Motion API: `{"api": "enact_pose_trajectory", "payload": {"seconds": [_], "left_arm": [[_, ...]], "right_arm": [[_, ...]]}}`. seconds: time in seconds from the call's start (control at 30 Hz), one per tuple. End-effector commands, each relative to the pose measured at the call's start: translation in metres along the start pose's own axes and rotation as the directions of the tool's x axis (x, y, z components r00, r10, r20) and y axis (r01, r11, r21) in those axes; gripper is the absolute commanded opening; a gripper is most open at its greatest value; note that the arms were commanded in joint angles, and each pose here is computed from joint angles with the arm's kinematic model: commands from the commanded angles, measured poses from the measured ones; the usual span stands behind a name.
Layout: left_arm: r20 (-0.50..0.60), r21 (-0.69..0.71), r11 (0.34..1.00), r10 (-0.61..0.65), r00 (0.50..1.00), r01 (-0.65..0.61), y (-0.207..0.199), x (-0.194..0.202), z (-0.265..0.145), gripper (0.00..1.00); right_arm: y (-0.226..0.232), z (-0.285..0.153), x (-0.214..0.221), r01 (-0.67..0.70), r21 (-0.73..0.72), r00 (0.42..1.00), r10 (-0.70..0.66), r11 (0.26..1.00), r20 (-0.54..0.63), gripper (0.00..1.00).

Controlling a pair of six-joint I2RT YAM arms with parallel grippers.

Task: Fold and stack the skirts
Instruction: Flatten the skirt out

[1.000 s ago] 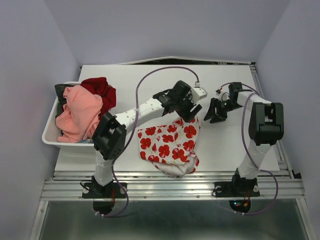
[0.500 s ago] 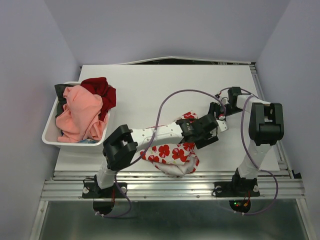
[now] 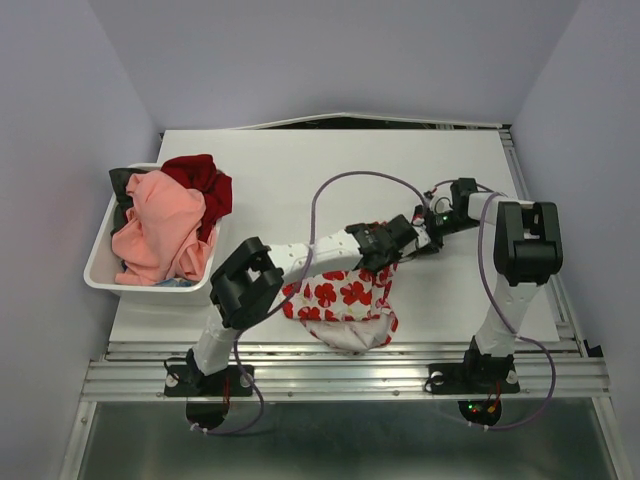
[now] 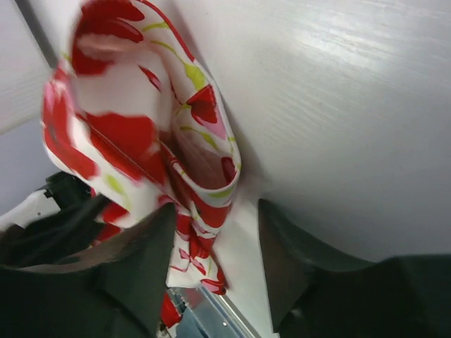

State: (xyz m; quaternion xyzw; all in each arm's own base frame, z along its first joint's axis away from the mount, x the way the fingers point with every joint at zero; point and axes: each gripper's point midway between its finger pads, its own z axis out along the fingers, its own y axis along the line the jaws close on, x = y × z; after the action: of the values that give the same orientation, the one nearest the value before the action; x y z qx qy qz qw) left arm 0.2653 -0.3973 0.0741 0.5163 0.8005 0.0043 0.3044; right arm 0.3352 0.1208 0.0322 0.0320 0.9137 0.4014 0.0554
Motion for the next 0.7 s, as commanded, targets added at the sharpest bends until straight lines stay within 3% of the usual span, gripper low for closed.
{"api": "enact_pose_trajectory", "payload": {"seconds": [0.0, 0.13, 0.23, 0.27, 0.33, 0.43, 0.67], "left_arm": [[0.124, 0.088, 0.975, -0.215, 0.969, 0.205, 0.077, -0.034, -0.034, 0.00], [0.216, 0.217, 0.942, -0.304, 0.928, 0.258, 0.113, -0.043, -0.051, 0.00], [0.193, 0.283, 0.907, -0.372, 0.908, 0.311, 0.141, -0.026, -0.038, 0.00], [0.178, 0.301, 0.892, -0.401, 0.899, 0.338, 0.150, -0.021, -0.032, 0.00], [0.151, 0.341, 0.848, -0.475, 0.867, 0.406, 0.180, -0.010, -0.019, 0.07], [0.117, 0.319, 0.836, -0.501, 0.857, 0.445, 0.204, 0.010, -0.002, 0.18], [0.210, 0.052, 0.916, -0.400, 0.892, 0.399, 0.272, 0.016, -0.029, 0.45]], "right_arm": [[-0.016, 0.024, -0.004, 0.027, 0.032, 1.000, -0.027, 0.999, -0.016, 0.50], [-0.023, 0.034, -0.005, 0.027, 0.039, 0.999, -0.026, 0.999, -0.018, 0.38], [-0.029, 0.038, -0.010, 0.023, 0.056, 1.000, -0.023, 0.998, 0.001, 0.24], [-0.030, 0.038, -0.012, 0.023, 0.060, 1.000, -0.023, 0.998, 0.006, 0.14], [-0.032, 0.041, -0.014, 0.034, 0.082, 0.999, -0.035, 0.996, 0.013, 0.02], [-0.036, 0.038, -0.015, 0.051, 0.118, 0.998, -0.054, 0.992, 0.020, 0.01], [-0.023, 0.021, -0.014, 0.119, 0.134, 0.990, -0.127, 0.984, 0.056, 0.01]]}}
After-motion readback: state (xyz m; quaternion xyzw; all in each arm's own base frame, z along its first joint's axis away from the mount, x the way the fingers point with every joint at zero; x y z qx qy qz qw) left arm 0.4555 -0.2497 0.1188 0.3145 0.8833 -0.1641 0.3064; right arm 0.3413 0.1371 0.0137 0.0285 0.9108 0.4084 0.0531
